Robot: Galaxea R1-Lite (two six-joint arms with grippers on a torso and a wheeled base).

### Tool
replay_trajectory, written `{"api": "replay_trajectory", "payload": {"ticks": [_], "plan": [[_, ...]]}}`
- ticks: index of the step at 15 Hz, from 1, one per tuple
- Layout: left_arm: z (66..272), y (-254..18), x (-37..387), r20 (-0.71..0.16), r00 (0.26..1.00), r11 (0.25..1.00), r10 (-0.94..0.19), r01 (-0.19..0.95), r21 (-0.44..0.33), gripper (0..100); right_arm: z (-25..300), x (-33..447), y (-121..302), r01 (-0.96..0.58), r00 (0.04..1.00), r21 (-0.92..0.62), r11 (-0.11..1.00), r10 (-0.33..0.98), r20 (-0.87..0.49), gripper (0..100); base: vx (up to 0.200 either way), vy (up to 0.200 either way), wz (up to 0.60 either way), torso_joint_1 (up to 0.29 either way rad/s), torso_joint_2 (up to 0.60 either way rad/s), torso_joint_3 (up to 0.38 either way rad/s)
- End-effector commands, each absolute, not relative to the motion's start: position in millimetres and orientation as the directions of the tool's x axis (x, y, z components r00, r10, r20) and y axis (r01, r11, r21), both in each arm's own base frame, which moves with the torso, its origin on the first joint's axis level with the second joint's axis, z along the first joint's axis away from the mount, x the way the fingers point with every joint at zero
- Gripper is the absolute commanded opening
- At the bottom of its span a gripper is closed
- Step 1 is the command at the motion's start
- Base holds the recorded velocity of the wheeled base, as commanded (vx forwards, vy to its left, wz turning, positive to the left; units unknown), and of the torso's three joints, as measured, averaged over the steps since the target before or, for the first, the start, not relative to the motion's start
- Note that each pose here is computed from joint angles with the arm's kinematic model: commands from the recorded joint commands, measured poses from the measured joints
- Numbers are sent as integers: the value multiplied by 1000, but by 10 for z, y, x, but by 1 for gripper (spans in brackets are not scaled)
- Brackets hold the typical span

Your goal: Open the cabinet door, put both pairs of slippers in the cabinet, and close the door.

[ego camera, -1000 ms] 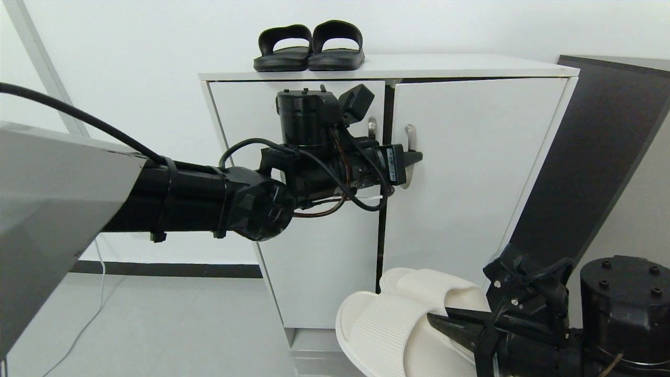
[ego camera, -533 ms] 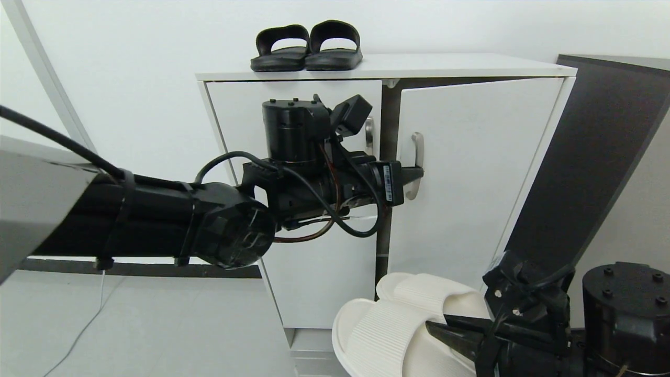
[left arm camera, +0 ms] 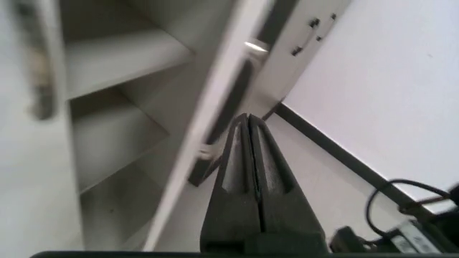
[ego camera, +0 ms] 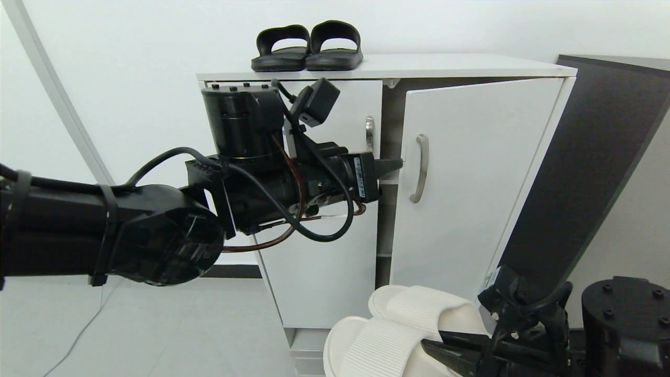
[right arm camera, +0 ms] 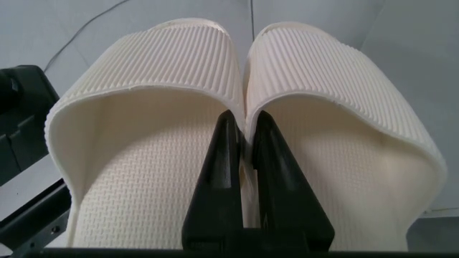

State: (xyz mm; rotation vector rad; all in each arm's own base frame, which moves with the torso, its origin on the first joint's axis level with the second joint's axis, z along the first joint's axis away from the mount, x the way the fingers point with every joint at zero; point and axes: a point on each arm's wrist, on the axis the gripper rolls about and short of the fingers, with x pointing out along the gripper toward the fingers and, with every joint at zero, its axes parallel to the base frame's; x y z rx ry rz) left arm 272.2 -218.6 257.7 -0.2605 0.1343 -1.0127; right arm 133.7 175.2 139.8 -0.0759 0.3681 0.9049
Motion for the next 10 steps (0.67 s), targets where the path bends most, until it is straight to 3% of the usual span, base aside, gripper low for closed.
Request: {"api": "replay_trajectory", "payload": {"ticks": [1, 5, 10], "plan": [[2594, -2122, 2762, 14, 541, 517, -841, 810, -276, 0, 1390, 1324, 1752, -782, 556, 90, 616, 756, -347, 0, 0, 0, 0, 0, 0, 0], [2604, -2134, 3100, 40, 581, 541, -813, 778, -321, 0, 1379, 1323, 1772, -786, 550, 89, 612, 757, -353, 0, 0, 0, 0, 0, 0, 0], [2553, -2318, 3414, 66, 584, 539, -809, 783, -311, 0, 1336, 1313, 1798, -791, 537, 89, 605, 757, -371, 0, 0, 0, 0, 0, 0, 0]]}}
